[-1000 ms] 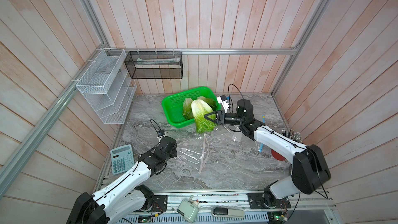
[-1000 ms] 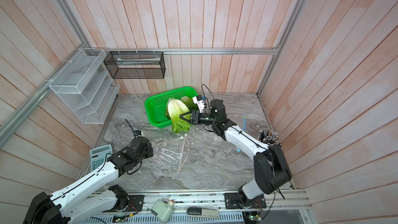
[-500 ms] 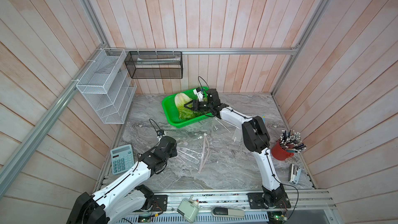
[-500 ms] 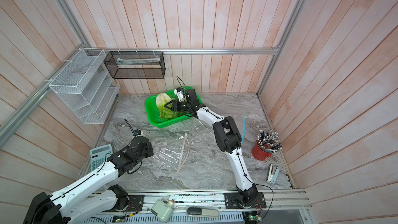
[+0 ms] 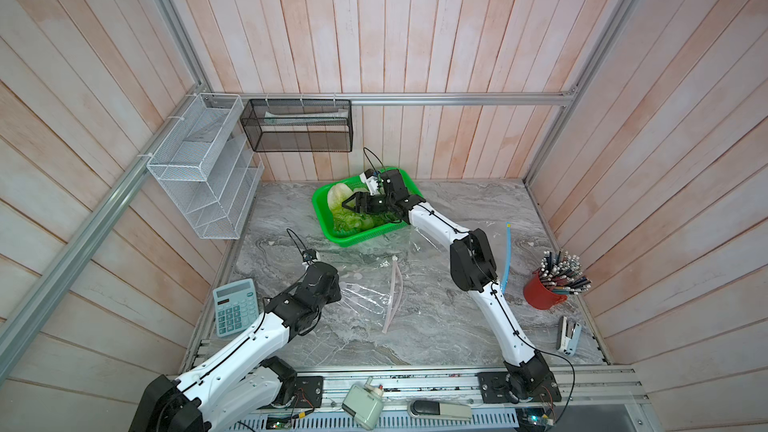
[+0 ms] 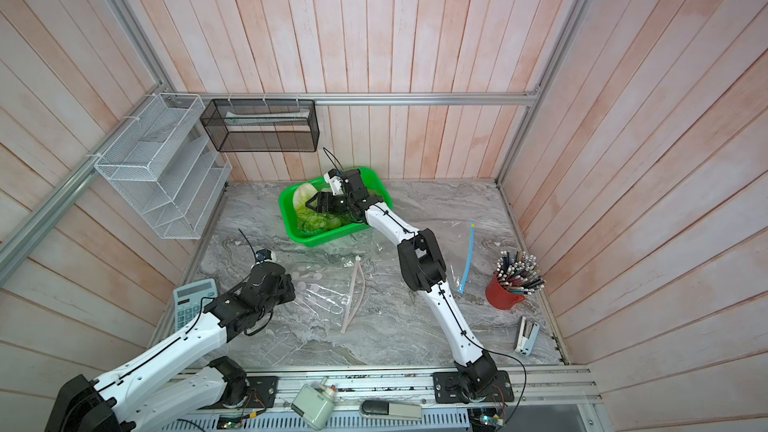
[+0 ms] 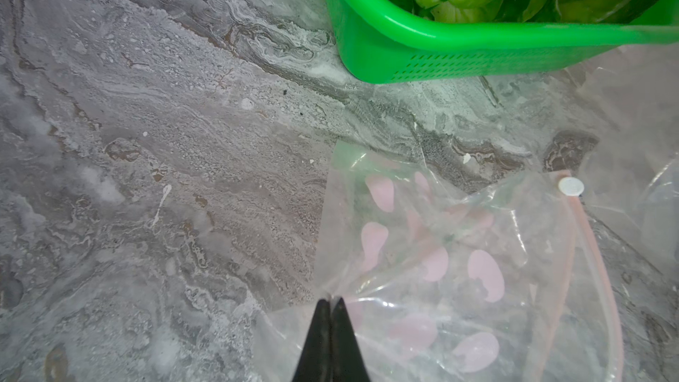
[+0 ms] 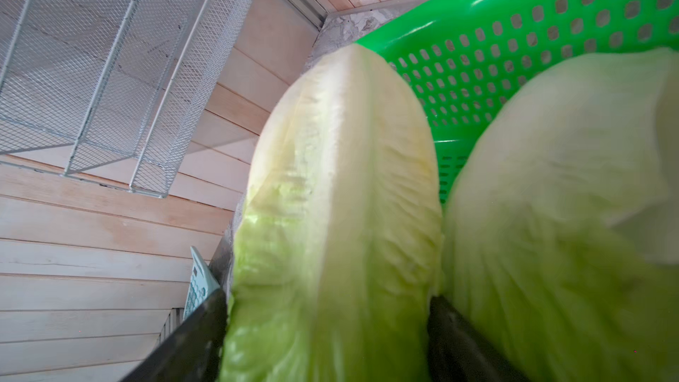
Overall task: Open the zip-top bag and take out the chinese cabbages
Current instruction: Place the Chinese cabbage in the basket.
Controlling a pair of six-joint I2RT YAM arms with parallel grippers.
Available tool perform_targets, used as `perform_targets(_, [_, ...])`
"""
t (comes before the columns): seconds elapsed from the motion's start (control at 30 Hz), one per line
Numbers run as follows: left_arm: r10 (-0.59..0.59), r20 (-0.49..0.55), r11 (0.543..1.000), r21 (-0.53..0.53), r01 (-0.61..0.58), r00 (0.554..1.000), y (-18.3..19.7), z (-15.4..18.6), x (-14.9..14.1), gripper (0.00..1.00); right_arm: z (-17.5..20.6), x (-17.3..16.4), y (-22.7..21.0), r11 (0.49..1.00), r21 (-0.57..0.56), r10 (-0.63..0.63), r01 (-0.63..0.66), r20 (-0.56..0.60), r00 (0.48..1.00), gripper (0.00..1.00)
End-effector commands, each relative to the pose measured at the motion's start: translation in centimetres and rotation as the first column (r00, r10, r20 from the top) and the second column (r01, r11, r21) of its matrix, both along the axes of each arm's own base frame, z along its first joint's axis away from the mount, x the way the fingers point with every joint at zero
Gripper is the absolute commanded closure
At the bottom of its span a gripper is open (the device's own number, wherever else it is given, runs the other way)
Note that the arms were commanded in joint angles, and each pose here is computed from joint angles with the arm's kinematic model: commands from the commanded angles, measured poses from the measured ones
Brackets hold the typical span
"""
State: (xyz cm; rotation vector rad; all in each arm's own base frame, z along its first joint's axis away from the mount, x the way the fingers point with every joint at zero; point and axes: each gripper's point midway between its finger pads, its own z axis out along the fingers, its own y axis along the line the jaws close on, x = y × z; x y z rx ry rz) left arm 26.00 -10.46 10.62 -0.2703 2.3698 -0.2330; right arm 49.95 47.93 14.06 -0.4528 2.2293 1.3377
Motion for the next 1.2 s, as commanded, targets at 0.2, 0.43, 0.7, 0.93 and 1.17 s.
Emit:
perform_targets(0.2, [-0.004, 0.028, 1.0, -0.014, 0.004, 1.0, -0.2, 0.6, 0.6, 1.0, 4.8, 0.2, -3.0, 0.984, -0.112, -0.122, 0.135, 0.118, 0.985, 0.02])
perform_targets(0.43, [0.011, 0.054, 1.0, -0.013, -0.01, 0.998, 0.4, 0.9, 0.5, 1.0, 10.1, -0.4, -7.0, 0.954, -0.151, -0.209, 0.259, 0.283, 0.936, 0.02])
perform_targets(0.7, [0.044, 0.116, 0.995, -0.098, -0.033, 0.992, 0.5, 1.6, 1.3, 1.0, 12.5, -3.9, -16.7, 0.919, -0.137, -0.296, 0.369, 0.379, 0.877, 0.02])
perform_targets(0.93, [0.035, 0.095, 0.987, -0.157, -0.02, 0.995, -0.8, 0.4, 2.3, 1.0, 11.7, -9.1, -27.8, 0.868, -0.05, -0.423, 0.494, 0.446, 0.789, 0.02])
perform_targets(1.17, [-0.011, 0.043, 0.98, -0.196, 0.019, 0.999, -2.5, -0.7, 2.5, 1.0, 8.7, -10.9, -35.0, 0.804, -0.112, -0.474, 0.583, 0.471, 0.744, 0.02])
